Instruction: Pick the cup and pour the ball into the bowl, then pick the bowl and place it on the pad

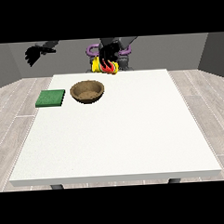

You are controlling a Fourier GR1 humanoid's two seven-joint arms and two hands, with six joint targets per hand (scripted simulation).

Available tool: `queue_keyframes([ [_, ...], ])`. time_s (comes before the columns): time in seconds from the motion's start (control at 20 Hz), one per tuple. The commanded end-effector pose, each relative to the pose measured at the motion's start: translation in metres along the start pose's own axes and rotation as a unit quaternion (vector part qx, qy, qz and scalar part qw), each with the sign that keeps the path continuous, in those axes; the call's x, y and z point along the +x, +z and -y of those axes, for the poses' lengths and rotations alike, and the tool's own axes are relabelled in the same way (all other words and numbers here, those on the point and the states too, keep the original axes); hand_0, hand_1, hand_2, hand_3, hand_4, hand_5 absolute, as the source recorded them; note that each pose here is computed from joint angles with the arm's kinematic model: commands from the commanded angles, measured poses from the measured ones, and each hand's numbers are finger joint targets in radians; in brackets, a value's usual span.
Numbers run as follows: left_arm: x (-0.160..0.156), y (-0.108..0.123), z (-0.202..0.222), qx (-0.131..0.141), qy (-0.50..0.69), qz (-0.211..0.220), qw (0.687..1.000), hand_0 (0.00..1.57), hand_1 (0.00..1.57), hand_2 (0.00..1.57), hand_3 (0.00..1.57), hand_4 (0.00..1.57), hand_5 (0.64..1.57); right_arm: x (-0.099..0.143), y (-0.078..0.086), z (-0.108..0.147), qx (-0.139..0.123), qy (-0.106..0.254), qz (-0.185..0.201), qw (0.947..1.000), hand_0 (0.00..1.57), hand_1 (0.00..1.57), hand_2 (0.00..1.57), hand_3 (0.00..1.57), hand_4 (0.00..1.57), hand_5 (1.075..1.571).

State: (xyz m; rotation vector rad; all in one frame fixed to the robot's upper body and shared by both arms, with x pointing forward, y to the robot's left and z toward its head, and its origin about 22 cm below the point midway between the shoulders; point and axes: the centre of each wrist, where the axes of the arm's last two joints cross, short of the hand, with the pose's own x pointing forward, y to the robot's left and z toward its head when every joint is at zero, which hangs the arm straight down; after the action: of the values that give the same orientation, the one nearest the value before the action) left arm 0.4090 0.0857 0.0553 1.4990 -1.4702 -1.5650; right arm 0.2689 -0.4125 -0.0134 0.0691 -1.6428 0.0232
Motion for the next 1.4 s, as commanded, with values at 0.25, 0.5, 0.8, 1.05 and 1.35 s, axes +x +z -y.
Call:
queue_keyframes([
  [0.25, 0.032, 0.001, 0.000, -0.015, -0.262, 0.101, 0.960, 1.48, 1.48, 1.57, 1.57, 1.47, 1.234, -0.009, 0.003, -0.002, 0.006, -0.002, -0.009, 0.9999, 0.00, 0.00, 0.00, 0.00, 0.00, 1.571],
  [0.5, 0.057, 0.011, 0.000, -0.022, -0.278, 0.136, 0.951, 1.45, 1.45, 1.57, 1.57, 1.53, 1.131, -0.005, 0.001, -0.002, -0.004, 0.009, -0.016, 0.9998, 0.00, 0.00, 0.00, 0.00, 0.00, 1.571],
  [0.8, 0.034, 0.000, -0.017, -0.007, -0.069, 0.044, 0.997, 1.48, 1.48, 1.57, 1.57, 1.50, 1.222, -0.011, -0.006, -0.015, -0.029, -0.017, -0.046, 0.9984, 0.00, 0.00, 0.00, 0.00, 0.10, 1.565],
  [1.05, -0.001, 0.009, -0.006, 0.017, 0.213, -0.134, 0.968, 1.24, 1.24, 1.54, 1.43, 1.51, 1.196, -0.016, 0.011, -0.003, -0.059, -0.014, -0.049, 0.9970, 0.00, 0.00, 0.00, 0.00, 0.22, 1.565],
  [1.35, -0.015, 0.043, 0.016, 0.045, 0.495, -0.256, 0.829, 0.00, 0.00, 0.00, 0.00, 0.42, 1.561, -0.007, -0.016, -0.032, -0.033, -0.023, -0.007, 0.9992, 0.00, 0.00, 0.00, 0.00, 0.35, 1.567],
])
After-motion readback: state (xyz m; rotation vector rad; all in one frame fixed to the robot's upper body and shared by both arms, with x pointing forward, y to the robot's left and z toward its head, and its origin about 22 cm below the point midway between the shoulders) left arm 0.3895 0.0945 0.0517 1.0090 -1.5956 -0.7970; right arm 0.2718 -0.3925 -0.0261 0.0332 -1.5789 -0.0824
